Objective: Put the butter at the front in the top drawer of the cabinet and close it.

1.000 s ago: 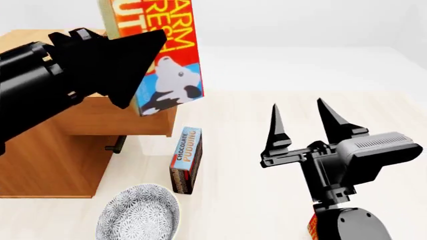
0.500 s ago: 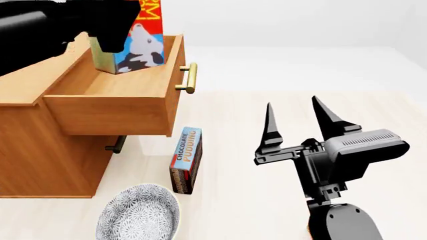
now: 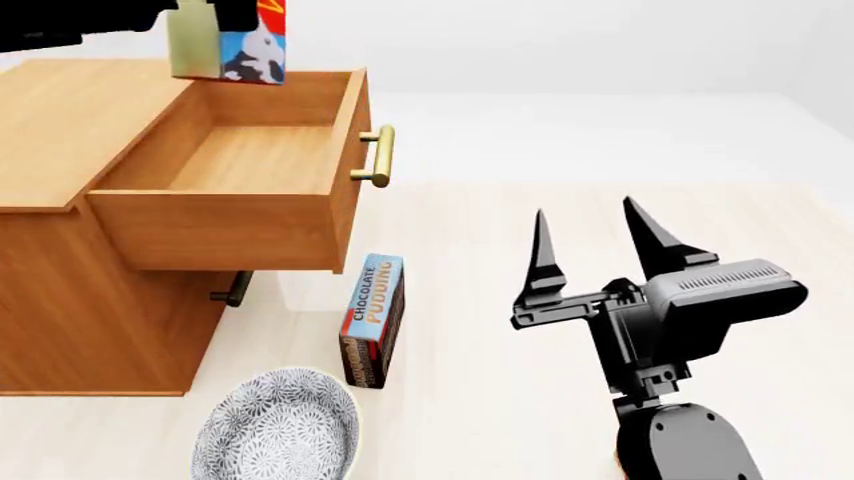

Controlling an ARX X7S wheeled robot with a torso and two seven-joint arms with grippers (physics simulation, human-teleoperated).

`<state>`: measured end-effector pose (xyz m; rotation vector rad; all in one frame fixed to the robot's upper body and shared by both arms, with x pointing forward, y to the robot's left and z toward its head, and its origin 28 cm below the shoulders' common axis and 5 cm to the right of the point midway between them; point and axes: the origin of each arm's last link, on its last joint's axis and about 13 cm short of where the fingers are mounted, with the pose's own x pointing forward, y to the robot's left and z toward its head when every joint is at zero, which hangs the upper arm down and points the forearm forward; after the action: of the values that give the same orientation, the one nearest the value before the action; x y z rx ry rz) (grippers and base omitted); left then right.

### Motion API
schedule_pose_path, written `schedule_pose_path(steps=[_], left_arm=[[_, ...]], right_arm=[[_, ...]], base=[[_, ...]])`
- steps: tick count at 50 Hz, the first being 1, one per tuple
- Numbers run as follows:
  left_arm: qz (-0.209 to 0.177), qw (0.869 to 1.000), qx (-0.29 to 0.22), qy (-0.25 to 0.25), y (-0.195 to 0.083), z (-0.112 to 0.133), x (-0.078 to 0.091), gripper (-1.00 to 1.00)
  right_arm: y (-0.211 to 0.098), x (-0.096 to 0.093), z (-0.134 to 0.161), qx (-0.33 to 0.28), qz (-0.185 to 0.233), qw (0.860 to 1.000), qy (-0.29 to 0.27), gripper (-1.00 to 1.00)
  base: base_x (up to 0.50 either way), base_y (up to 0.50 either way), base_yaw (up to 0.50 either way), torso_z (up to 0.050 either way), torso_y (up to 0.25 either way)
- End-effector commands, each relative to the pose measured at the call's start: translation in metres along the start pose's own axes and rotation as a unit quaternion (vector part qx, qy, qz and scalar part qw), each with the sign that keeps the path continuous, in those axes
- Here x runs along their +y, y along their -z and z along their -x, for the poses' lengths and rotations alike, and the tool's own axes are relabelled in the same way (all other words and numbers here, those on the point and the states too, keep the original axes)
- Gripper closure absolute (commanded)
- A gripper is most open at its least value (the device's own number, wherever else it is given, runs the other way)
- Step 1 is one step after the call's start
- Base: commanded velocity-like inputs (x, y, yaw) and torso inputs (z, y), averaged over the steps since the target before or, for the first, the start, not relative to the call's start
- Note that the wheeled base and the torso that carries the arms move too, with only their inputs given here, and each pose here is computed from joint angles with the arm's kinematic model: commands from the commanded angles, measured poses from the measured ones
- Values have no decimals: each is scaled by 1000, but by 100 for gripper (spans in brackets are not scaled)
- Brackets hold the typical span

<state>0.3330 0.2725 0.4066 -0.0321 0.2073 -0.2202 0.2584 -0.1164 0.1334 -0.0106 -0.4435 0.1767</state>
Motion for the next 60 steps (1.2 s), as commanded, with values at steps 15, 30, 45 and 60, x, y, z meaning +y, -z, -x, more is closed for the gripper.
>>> schedule_pose_path(steps=[15,30,45,60], left_arm=[[-35,992,80,-90,-8,-50,9,100],[-3,993,69,-100,-12,-48,7,100],[-50,989,111,-87,-5,-49,9,100],[-63,985,130,-93,-2,-49,11,100]], right_arm=[[8,-4,1,13,6,1000,8,-100],[7,-4,1,10,8,1000,9,-100],[8,-7,3,12,11,1000,12,-100],[11,-6,1,18,14,1000,12,-100]], base=[[0,0,0,0,1],[0,0,0,1,1],[0,0,0,1,1],[0,0,0,0,1]])
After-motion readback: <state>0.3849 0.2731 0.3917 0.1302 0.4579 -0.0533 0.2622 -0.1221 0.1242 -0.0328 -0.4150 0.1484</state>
